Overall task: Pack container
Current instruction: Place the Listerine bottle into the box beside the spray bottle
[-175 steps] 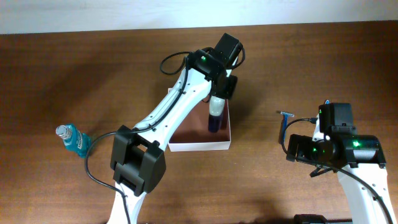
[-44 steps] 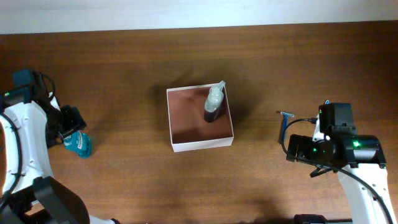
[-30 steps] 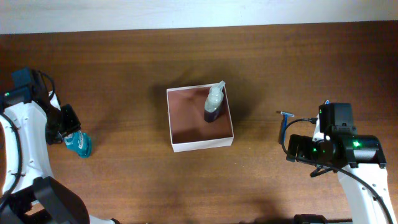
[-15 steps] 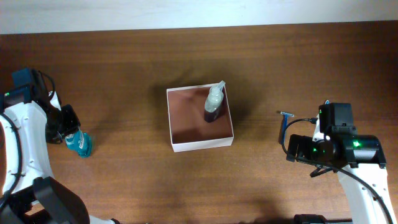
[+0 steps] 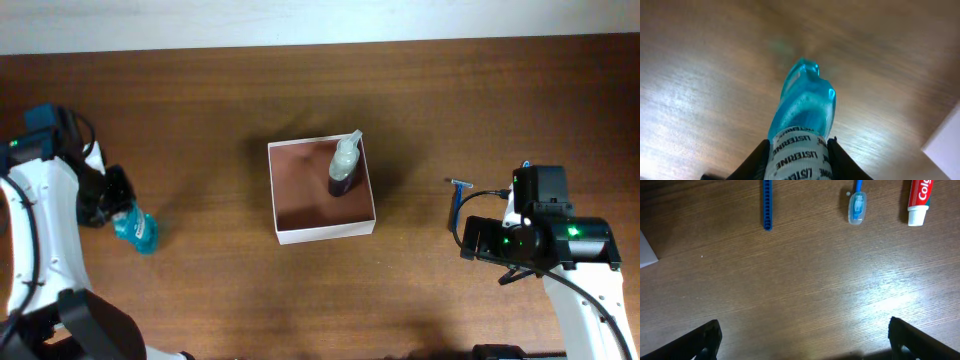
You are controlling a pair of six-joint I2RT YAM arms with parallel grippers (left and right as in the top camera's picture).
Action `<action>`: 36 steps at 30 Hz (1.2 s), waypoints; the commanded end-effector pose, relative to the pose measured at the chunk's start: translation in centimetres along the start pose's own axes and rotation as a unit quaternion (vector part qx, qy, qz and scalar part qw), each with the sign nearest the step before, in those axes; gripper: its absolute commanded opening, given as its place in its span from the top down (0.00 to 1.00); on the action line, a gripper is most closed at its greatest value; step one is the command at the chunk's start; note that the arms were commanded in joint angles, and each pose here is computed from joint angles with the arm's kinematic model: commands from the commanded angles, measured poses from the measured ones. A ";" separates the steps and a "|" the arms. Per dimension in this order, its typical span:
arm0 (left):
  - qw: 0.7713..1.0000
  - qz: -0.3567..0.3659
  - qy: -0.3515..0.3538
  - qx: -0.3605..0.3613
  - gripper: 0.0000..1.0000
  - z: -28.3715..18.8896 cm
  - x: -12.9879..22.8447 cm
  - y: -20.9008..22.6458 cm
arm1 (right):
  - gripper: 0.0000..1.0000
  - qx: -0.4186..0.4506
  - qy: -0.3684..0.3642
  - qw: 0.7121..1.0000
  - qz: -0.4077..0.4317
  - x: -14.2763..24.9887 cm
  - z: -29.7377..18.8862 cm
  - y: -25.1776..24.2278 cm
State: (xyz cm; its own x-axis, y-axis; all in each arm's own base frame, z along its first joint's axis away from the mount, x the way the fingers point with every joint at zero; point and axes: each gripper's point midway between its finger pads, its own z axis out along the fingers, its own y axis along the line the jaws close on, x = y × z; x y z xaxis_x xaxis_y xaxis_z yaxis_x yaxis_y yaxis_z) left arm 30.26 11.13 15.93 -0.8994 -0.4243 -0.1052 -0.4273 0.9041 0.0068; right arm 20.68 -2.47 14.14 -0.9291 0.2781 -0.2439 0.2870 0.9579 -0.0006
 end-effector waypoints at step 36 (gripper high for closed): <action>0.964 0.229 -0.047 0.127 1.00 -0.1 1.9 -31.1 | 0.02 0.002 -0.016 1.000 0.006 -0.6 -0.7 -0.2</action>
State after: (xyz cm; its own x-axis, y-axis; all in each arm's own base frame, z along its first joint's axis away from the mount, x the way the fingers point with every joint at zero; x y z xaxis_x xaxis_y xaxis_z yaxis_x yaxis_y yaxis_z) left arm 41.24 -17.29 15.78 -0.9718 0.0233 -0.2346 0.0626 0.9849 -0.1615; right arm 20.68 -2.47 14.14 -0.9291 0.2781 -0.2439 0.2870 0.9579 -0.0006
